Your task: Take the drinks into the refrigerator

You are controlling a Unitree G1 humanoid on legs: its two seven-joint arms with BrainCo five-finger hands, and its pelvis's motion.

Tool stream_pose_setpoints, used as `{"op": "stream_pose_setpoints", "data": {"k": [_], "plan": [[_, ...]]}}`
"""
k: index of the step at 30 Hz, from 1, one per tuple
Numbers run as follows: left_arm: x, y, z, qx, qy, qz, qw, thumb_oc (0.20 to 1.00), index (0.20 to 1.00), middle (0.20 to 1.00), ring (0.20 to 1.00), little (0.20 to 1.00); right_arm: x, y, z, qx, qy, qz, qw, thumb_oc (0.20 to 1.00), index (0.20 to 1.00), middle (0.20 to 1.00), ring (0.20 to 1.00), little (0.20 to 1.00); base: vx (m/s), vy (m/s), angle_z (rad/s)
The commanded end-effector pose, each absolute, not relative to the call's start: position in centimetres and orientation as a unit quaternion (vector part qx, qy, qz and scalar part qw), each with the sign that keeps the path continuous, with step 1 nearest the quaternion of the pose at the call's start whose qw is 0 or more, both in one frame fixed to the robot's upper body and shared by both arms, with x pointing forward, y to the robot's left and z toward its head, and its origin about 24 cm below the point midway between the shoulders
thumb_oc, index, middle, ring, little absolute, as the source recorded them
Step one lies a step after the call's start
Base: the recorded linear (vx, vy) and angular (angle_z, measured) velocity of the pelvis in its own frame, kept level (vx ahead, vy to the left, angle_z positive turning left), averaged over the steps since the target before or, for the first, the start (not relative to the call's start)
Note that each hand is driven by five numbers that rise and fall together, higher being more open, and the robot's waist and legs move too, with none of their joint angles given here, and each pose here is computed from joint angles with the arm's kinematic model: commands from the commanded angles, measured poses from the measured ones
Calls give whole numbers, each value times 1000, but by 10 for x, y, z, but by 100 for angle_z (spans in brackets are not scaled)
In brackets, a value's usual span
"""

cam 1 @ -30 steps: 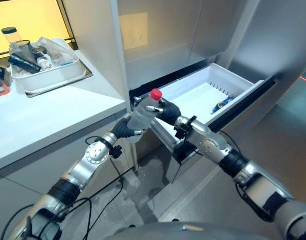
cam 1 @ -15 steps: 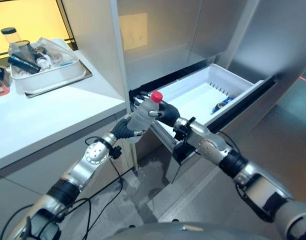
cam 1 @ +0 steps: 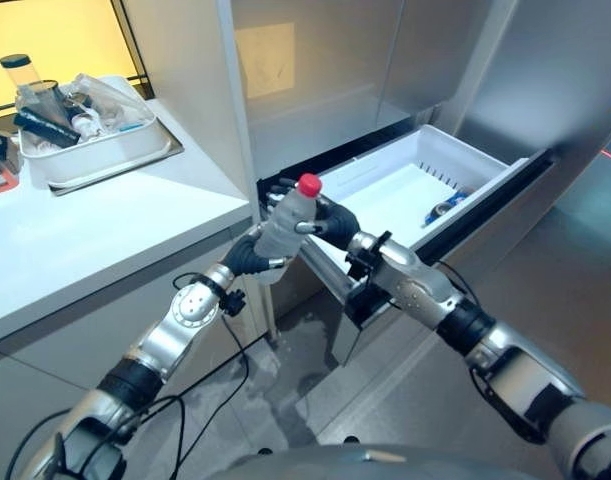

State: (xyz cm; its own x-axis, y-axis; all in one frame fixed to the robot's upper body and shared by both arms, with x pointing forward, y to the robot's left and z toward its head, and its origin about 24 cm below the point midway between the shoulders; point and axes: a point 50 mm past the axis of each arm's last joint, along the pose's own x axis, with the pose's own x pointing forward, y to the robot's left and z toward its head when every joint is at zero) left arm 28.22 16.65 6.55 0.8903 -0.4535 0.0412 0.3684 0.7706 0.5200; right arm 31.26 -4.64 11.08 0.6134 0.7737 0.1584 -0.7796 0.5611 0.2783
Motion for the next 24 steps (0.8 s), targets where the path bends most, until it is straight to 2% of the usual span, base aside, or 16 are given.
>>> {"op": "stream_pose_setpoints", "data": {"k": [1,7,12,18,24], "plan": [[315,146,156,199,-264,-191,924,200,200,200,200,200,289,19,201,183,-169,565,787,1000,1000,1000,1000,1000,0,0,0],[316,151,155,200,-255,-190,927,200,200,200,200,200,313,-5,206,156,-179,508,828,1000,1000,1000,1000,1000,0,0,0],[315,153,158,196,-257,-192,927,200,200,200,200,200,307,-8,206,134,-182,526,820,1000,1000,1000,1000,1000,0,0,0],[313,153,159,180,-260,-195,928,200,200,200,200,200,323,-30,217,91,-200,487,846,1000,1000,1000,1000,1000,0,0,0],[311,149,160,166,-263,-206,928,200,200,200,200,200,323,-22,218,91,-193,501,839,1000,1000,1000,1000,1000,0,0,0]]}}
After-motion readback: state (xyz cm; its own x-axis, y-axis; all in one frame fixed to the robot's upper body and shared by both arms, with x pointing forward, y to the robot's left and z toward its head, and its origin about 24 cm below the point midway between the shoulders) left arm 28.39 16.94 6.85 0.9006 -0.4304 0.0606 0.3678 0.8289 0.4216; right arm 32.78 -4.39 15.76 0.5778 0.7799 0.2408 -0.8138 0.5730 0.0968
